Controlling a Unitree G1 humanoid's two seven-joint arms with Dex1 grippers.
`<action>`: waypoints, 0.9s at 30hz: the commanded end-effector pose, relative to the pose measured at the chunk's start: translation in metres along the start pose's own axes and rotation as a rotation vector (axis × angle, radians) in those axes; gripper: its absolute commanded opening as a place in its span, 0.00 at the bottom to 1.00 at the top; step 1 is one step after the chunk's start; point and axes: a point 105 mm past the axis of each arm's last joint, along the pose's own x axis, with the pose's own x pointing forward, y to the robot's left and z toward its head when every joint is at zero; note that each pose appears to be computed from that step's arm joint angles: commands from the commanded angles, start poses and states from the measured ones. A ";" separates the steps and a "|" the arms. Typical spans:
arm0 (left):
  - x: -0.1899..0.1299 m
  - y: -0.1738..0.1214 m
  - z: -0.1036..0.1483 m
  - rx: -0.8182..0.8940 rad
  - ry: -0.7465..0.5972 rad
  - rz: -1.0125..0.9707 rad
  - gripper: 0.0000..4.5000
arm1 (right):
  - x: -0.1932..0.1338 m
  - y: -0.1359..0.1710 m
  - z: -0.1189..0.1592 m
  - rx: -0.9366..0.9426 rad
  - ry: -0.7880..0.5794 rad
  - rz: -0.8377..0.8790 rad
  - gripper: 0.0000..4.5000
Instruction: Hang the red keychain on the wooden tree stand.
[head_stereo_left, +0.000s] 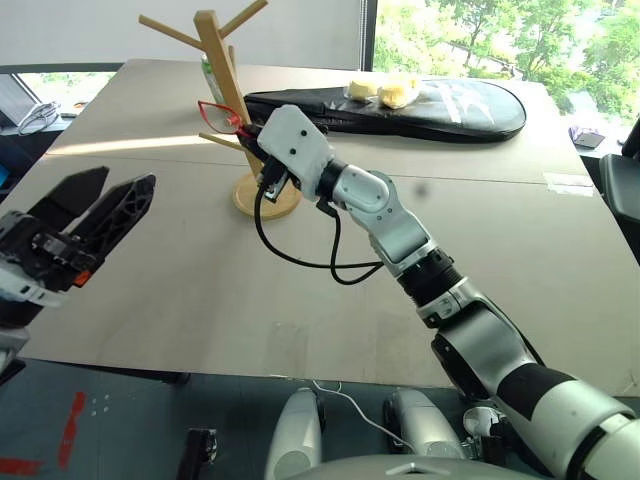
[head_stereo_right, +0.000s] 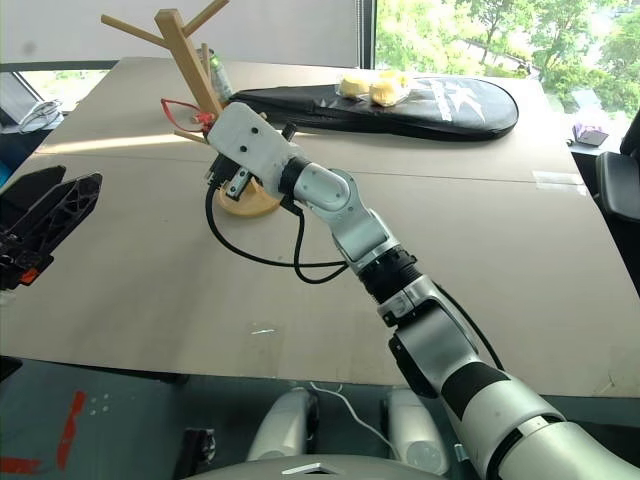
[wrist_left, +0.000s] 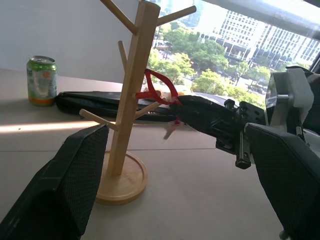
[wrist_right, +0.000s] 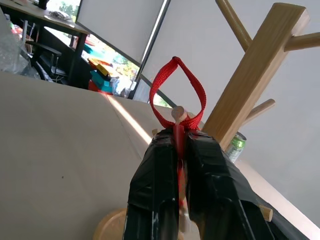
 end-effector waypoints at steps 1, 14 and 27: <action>0.002 -0.001 0.010 0.037 -0.028 -0.010 1.00 | 0.006 -0.004 0.014 -0.028 -0.034 -0.004 0.02; 0.010 -0.002 0.011 0.041 -0.024 -0.034 1.00 | 0.004 -0.008 -0.009 -0.047 0.087 0.029 0.02; 0.025 0.017 -0.005 0.104 0.210 -0.057 1.00 | -0.092 -0.054 -0.016 0.090 0.186 0.153 0.99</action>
